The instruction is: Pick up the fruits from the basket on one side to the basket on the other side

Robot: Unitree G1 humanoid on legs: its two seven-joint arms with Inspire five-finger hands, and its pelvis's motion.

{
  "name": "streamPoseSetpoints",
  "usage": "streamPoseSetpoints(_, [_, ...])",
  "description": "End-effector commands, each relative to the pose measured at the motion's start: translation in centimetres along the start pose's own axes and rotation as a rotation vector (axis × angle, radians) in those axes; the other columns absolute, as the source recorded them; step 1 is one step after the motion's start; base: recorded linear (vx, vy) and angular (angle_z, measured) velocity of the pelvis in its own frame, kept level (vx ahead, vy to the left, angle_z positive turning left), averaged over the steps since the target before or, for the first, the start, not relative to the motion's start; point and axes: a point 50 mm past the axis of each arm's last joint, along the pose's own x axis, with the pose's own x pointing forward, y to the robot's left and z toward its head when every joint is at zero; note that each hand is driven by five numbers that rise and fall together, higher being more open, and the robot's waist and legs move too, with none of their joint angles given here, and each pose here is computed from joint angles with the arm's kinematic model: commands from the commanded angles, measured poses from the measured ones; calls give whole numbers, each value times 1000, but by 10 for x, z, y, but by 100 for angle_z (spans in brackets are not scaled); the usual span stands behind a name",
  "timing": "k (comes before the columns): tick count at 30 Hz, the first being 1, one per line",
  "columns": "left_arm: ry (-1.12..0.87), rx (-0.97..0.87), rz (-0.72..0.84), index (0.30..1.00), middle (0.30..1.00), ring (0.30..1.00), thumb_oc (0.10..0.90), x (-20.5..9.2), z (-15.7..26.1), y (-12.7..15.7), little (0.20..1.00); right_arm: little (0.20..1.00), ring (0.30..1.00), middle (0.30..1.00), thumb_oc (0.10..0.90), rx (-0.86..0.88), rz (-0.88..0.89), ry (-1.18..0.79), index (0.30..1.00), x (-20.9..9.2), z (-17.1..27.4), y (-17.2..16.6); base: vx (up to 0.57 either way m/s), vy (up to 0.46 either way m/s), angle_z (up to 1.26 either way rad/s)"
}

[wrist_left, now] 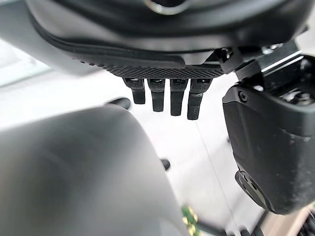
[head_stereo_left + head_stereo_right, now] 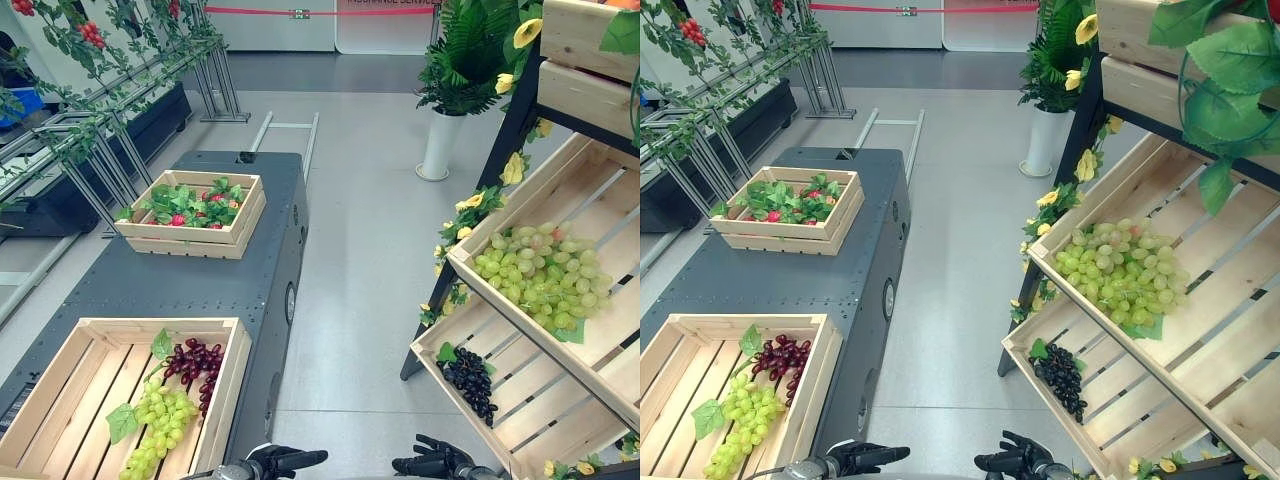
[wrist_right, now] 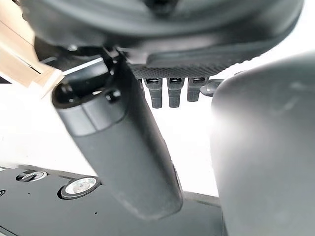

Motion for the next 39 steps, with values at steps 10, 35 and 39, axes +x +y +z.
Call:
streamPoseSetpoints(10, [-762,156,223,900,900,900,800,-43,183,19,900,900,900,900,800,-34,-28,-131,900,4,48,-2,-46,-60,1])
streamPoseSetpoints(35, [-1222,54,816,900,900,900,800,-115,214,47,900,900,900,900,800,130,-70,-278,900,-2,50,-11,15,5,45])
streamPoseSetpoints(39, [-1245,25,838,900,900,900,800,-119,208,48,900,900,900,900,800,150,-54,-332,900,-5,49,-9,155,213,13])
